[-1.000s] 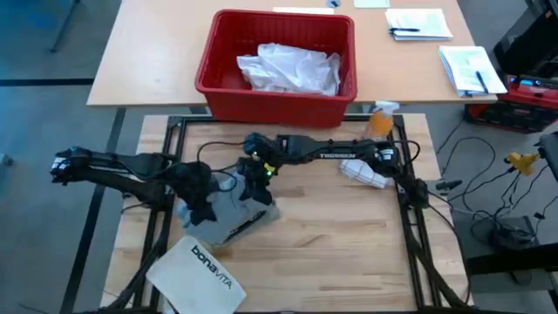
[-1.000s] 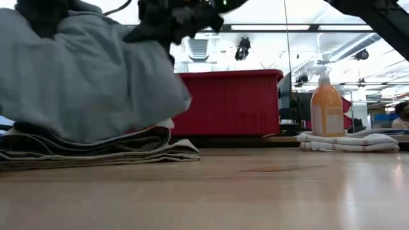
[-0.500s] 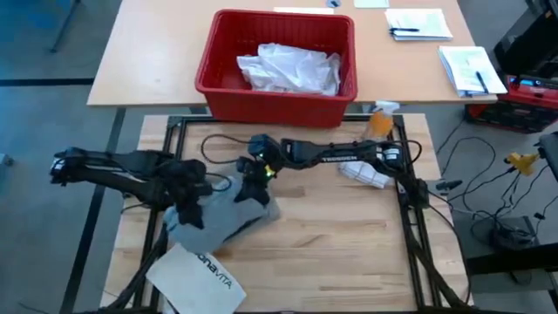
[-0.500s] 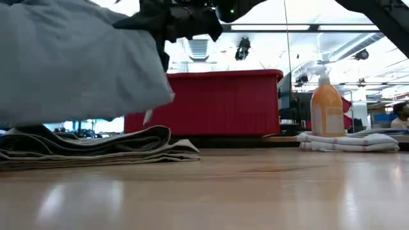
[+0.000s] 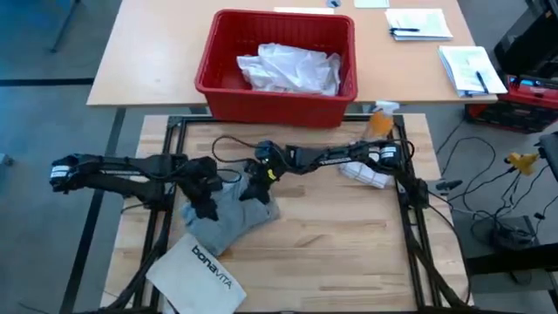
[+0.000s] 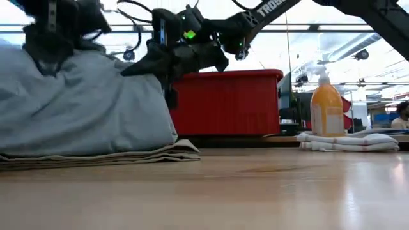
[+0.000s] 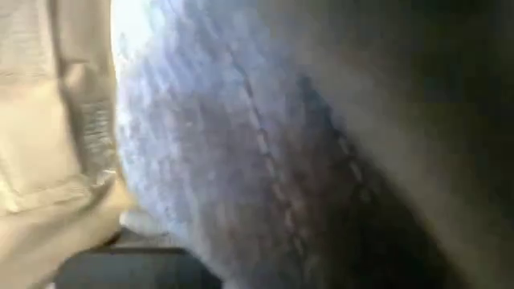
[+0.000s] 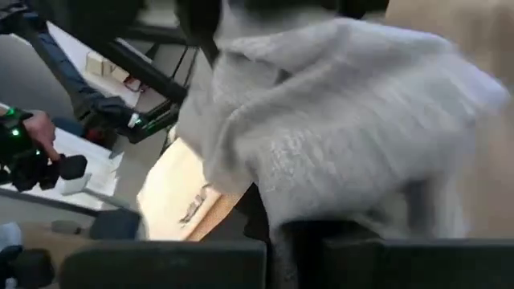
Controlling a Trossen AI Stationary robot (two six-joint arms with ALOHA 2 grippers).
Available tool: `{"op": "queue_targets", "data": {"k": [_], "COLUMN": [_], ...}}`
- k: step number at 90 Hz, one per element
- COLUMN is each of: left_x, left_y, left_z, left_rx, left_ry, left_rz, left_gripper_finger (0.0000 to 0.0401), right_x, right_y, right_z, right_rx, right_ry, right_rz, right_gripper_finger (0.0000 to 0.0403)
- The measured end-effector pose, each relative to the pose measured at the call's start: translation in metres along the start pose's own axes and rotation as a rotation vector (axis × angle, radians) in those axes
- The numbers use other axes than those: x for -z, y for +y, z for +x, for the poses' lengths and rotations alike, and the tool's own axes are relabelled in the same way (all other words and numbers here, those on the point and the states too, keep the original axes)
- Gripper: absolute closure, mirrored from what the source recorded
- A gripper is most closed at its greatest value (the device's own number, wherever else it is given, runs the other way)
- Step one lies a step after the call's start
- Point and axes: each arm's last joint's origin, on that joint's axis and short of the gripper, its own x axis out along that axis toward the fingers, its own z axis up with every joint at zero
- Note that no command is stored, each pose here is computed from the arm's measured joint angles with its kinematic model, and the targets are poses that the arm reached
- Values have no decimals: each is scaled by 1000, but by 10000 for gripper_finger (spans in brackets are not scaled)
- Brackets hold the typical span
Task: Fold laundry
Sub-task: Stack the folded gray shirt on top of the folded gray shorts
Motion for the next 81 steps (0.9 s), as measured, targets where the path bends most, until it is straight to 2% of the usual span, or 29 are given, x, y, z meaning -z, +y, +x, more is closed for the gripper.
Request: {"op": "queue_targets", "data": {"k": [19,32,44,50,57,64,81], "left_x": [-2,-10,-22,-27,-31,-33,-33], "left_y": [25,33,35,40,46,51,59], "left_z": [8,6,1,2,5,10,17], "left_rx": [-38,-62,-119,-156,-194,-226,-249], "left_ry": [27,14,-13,-17,-14,10,75], "left_rz": [45,130,201,182,144,73,-12], "left_gripper_finger": [391,391,391,391,387,363,293], "right_x": [3,10,10,10,11,11,13], "right_y": [-33,-53,-56,-57,-58,-61,-67], "right_z": [-9,-7,-4,-4,-3,-6,-16], "right_rx": [55,49,60,72,104,115,130], "right_ry": [1,22,17,17,13,23,78], "right_rz": [-58,-94,-121,-161,-187,-175,-178], "right_gripper_finger": [403,402,391,381,364,340,245]}}
